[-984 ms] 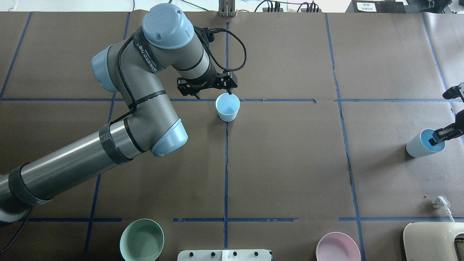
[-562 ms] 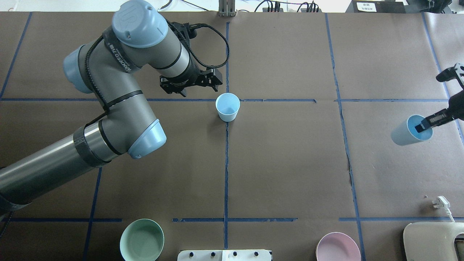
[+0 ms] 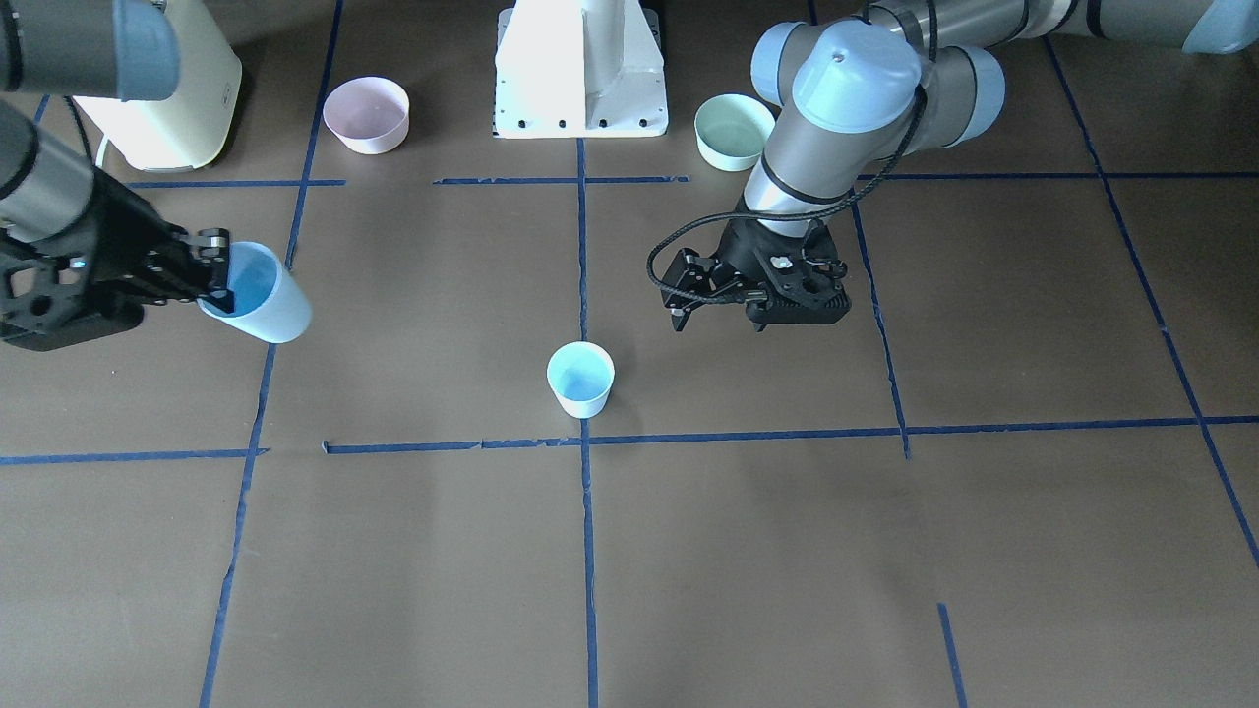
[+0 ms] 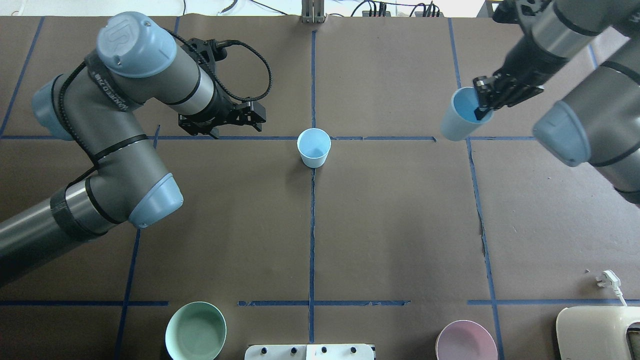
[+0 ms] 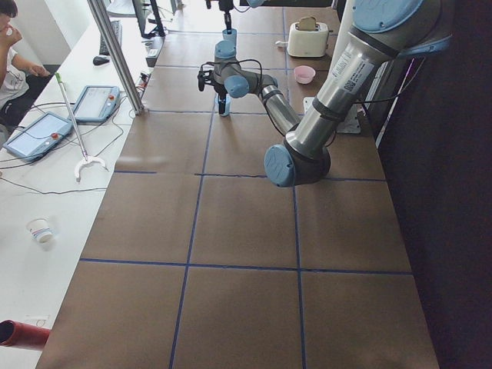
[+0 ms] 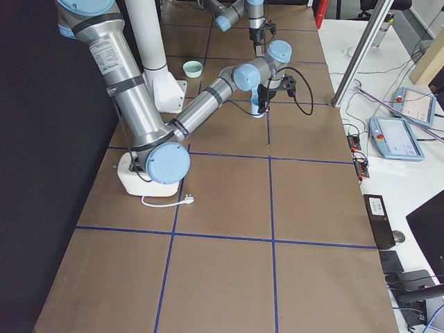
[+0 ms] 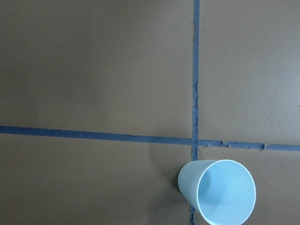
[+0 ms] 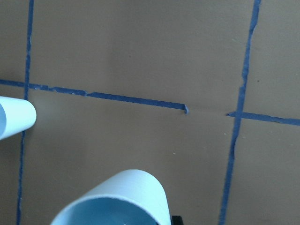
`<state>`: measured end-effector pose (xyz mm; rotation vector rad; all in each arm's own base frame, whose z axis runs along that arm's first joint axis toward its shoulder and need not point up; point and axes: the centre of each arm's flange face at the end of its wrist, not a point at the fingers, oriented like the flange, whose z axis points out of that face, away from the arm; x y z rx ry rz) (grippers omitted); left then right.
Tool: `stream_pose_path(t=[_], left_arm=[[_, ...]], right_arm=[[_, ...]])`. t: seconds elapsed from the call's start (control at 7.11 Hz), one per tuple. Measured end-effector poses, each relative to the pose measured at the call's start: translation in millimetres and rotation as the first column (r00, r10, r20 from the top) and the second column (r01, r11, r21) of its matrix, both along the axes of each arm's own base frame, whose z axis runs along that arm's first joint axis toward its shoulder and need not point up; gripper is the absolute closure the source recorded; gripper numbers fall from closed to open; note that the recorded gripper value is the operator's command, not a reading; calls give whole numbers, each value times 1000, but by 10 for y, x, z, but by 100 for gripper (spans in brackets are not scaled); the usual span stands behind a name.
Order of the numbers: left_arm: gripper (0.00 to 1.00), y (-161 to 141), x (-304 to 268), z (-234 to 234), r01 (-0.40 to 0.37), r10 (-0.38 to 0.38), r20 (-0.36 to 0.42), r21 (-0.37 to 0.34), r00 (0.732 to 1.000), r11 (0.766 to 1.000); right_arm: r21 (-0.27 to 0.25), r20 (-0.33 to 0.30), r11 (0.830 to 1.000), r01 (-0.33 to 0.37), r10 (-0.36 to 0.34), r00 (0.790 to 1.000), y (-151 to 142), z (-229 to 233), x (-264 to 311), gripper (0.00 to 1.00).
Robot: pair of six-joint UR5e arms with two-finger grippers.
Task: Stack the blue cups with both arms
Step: 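Carry the held cup with the right gripper above the centre cup, then lower the cup into the centre cup and open the right gripper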
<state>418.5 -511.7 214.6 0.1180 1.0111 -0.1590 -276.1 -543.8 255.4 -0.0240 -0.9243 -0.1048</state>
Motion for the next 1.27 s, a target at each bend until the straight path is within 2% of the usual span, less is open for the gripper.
stream_pose_path(t=[0.28,0.56,0.84,1.27], left_arm=[[0,146,-269,211,8,-8,6,7,1000,1000],[0,191,-341,295,13,-13,13,5,1000,1000],[0,197,-350,303,15,-15,13,4,1000,1000],[0,209,-360,284,16,-16,9,5,1000,1000]], right_arm=[[-87,-15,989,-116,115,993,13,-713,-1127,100],[-146,47,966,-212,221,974,-12,-937,-2001,100],[-157,61,962,-225,236,970,-1,-1004,-2259,100],[-163,50,961,-225,236,971,12,-974,-2319,100]])
